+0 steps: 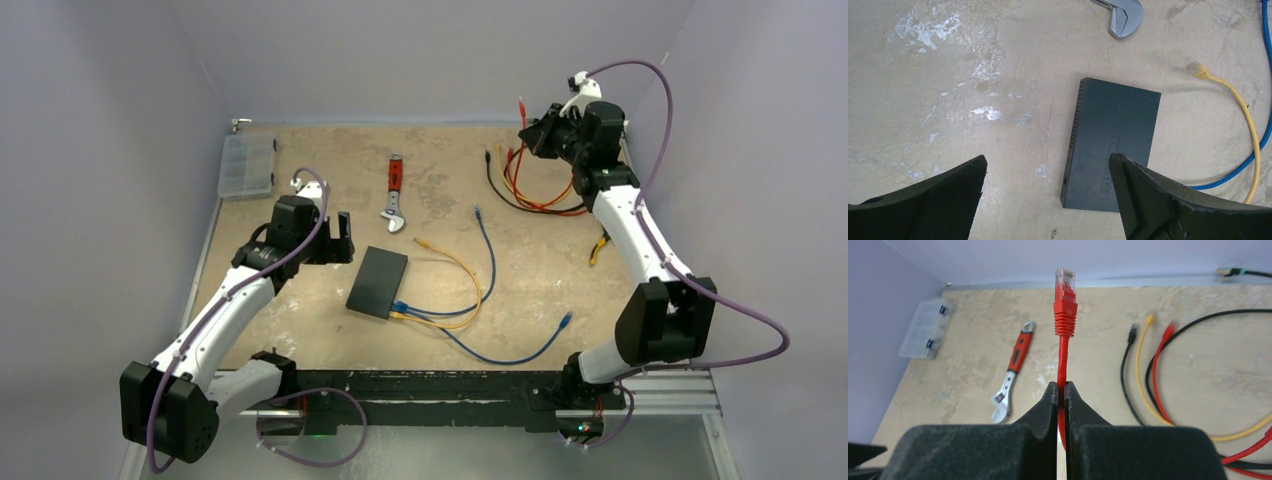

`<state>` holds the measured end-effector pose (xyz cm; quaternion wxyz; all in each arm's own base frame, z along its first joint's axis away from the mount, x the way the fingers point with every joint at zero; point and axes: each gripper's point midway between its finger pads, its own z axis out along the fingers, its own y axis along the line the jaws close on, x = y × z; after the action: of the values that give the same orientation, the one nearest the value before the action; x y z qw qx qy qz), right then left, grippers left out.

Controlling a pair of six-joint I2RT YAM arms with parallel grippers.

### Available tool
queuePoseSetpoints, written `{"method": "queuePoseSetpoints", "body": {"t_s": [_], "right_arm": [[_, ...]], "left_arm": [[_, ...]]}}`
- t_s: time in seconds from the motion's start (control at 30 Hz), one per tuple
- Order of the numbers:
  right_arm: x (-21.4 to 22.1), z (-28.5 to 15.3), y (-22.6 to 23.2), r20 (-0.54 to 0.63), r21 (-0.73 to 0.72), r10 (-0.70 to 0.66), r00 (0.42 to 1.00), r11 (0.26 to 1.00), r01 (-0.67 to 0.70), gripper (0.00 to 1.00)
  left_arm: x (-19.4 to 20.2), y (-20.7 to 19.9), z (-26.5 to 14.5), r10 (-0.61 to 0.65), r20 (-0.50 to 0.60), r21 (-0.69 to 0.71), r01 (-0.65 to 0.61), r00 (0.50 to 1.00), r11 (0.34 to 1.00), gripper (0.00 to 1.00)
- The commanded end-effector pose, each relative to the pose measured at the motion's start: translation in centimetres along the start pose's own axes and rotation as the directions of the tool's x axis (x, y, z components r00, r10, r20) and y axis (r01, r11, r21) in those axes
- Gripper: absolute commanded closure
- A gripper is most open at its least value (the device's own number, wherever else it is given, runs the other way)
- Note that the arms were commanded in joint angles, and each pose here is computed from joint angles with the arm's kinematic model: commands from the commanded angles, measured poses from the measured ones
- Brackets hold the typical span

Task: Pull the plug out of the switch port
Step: Place the connector at the center of the board.

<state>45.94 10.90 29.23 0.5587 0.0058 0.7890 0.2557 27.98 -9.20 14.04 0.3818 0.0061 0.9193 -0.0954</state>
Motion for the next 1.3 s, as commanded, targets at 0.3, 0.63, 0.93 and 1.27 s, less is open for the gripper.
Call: {"method": "queuePoseSetpoints", "body": {"t_s": [0.3, 0.63, 0.93, 1.27], "right_arm": [[-1.5, 3.7, -4.2, 0.029, 0.128, 0.014, 0.999, 0.992, -0.018, 1.00], [2.6, 7.9, -7.7, -0.072, 0.158, 0.061, 0.996, 0.986, -0.048, 1.00], [5.5, 10.4, -10.1, -0.142, 0.164, 0.109, 0.984, 0.983, -0.085, 0.87], [7.8, 11.9, -10.9, -0.201, 0.139, 0.141, 0.969, 0.984, -0.114, 0.75]], "left_arm": [[-0.6, -0.1, 0.0, 0.016, 0.017, 0.012, -0.016, 1.000, 1.000, 0.07], [-0.7, -0.1, 0.0, 0.015, 0.018, 0.011, -0.015, 1.000, 1.000, 0.07], [-0.6, -0.1, 0.1, 0.014, 0.015, 0.010, -0.014, 1.000, 1.000, 0.07], [-0.5, -0.1, 0.2, 0.016, 0.010, 0.010, -0.016, 1.000, 1.000, 0.08]]}}
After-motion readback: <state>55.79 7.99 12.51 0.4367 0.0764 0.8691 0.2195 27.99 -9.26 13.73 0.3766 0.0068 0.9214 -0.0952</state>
